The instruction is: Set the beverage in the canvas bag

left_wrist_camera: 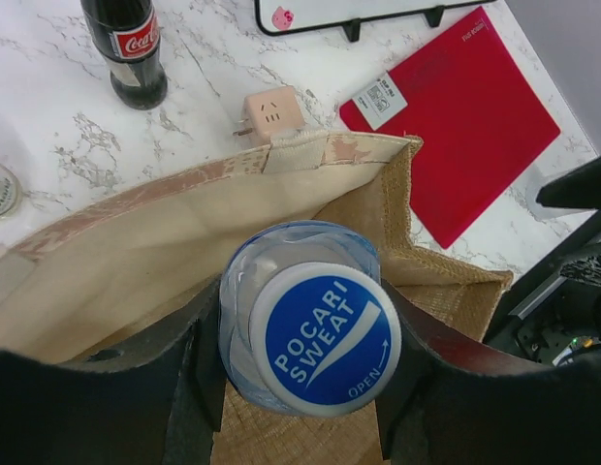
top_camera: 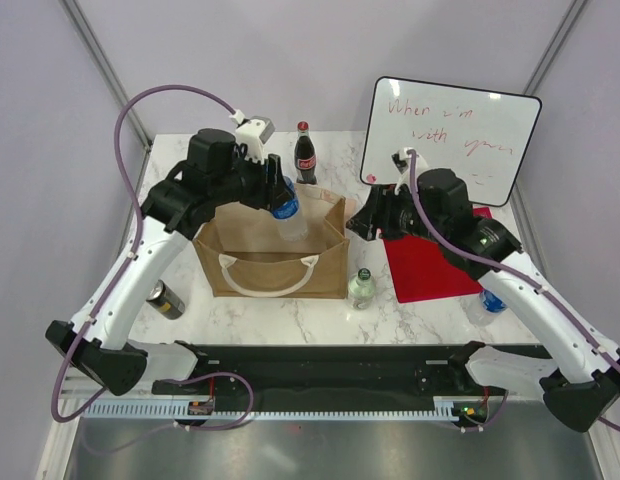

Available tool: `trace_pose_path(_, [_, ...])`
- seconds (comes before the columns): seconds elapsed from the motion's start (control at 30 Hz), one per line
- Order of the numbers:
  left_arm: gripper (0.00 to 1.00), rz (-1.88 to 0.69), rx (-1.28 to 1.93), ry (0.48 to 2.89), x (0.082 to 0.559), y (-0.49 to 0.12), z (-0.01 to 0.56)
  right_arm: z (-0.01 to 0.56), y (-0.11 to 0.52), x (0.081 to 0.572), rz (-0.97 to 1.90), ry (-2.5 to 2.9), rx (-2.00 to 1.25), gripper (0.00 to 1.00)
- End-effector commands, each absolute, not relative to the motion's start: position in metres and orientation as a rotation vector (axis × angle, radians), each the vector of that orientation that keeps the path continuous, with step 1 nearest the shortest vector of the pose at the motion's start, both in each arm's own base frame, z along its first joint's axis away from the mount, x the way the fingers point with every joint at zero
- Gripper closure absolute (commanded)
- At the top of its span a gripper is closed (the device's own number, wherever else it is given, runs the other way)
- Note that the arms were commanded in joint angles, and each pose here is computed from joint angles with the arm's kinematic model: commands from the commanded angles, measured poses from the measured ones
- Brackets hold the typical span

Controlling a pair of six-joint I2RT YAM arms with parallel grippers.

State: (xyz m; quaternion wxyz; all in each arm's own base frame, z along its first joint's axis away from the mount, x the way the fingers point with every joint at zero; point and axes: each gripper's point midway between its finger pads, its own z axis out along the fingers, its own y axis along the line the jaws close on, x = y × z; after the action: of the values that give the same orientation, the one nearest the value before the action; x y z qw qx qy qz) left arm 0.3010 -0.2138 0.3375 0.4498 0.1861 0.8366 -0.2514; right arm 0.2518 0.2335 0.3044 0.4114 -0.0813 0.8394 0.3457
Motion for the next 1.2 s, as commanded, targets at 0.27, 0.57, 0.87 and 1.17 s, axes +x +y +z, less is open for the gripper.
trace_pose_path(0.27, [0.98, -0.837, 0.416, 1.815, 0.326, -0.26, 0.363, 0.313, 0.262, 0.265, 0.752, 2.044, -0.307, 0.4])
trace_pose_path(0.57, [0.98, -0.804, 0.433, 1.867, 0.332, -0.272, 0.332, 0.291, 0.273, 0.264, 0.697, 2.086, -0.355, 0.43])
trace_pose_path(0.87, [0.98, -0.773, 0.439, 1.896, 0.328, -0.276, 0.31, 0.279, 0.275, 0.266, 0.624, 2.097, -0.36, 0.57])
trace_pose_path(1.17, [0.98, -0.76, 0.468, 1.892, 0.324, -0.284, 0.294, 0.278, 0.275, 0.264, 0.604, 2.097, -0.331, 0.91])
